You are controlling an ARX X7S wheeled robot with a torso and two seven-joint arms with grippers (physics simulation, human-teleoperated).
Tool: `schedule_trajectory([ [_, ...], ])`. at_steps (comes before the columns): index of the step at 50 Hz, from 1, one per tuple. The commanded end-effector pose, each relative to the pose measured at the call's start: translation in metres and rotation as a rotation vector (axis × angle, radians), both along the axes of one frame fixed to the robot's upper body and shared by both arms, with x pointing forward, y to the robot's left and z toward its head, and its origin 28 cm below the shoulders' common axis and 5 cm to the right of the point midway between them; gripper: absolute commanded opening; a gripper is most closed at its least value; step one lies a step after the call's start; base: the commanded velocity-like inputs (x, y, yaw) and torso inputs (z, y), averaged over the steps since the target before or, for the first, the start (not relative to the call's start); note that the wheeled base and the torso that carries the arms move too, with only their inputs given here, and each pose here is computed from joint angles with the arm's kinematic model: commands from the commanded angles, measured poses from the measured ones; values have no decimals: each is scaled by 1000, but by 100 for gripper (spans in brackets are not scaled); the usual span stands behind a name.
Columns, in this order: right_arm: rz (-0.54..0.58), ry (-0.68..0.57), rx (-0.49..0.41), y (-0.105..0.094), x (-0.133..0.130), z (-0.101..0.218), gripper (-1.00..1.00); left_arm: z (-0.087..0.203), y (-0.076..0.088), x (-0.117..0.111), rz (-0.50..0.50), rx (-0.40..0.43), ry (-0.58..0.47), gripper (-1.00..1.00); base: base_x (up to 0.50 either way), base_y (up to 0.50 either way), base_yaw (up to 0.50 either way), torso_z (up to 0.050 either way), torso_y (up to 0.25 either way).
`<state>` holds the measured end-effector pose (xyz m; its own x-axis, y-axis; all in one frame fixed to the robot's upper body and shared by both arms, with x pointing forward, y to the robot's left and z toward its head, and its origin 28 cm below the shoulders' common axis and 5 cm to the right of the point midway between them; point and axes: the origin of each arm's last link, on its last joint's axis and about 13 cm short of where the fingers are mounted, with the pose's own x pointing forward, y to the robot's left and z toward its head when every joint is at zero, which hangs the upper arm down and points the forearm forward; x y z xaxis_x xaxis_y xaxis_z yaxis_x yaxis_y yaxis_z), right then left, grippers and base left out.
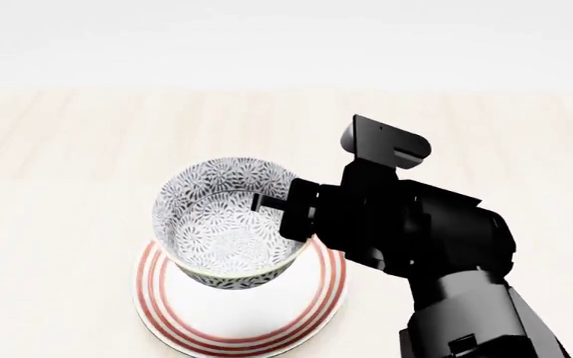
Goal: Put the bowl on the plate.
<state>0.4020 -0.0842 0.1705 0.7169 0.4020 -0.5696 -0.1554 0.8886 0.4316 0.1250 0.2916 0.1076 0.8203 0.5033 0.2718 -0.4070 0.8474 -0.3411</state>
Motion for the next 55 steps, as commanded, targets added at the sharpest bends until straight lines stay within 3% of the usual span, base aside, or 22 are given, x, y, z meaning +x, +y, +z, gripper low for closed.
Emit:
schedule_trajectory([
  [1,6,12,39,4,0,-7,-100,1,0,-3,1,2,-5,100,0,0,0,0,0],
  [18,16,4,108,8,-1,-16,-100,1,1,-7,9,-5,-5,100,0,0,0,0,0],
  [55,-72,26,91,11,-7,-44,-100,4,3,-17,19,-11,-33,100,0,0,0,0,0],
])
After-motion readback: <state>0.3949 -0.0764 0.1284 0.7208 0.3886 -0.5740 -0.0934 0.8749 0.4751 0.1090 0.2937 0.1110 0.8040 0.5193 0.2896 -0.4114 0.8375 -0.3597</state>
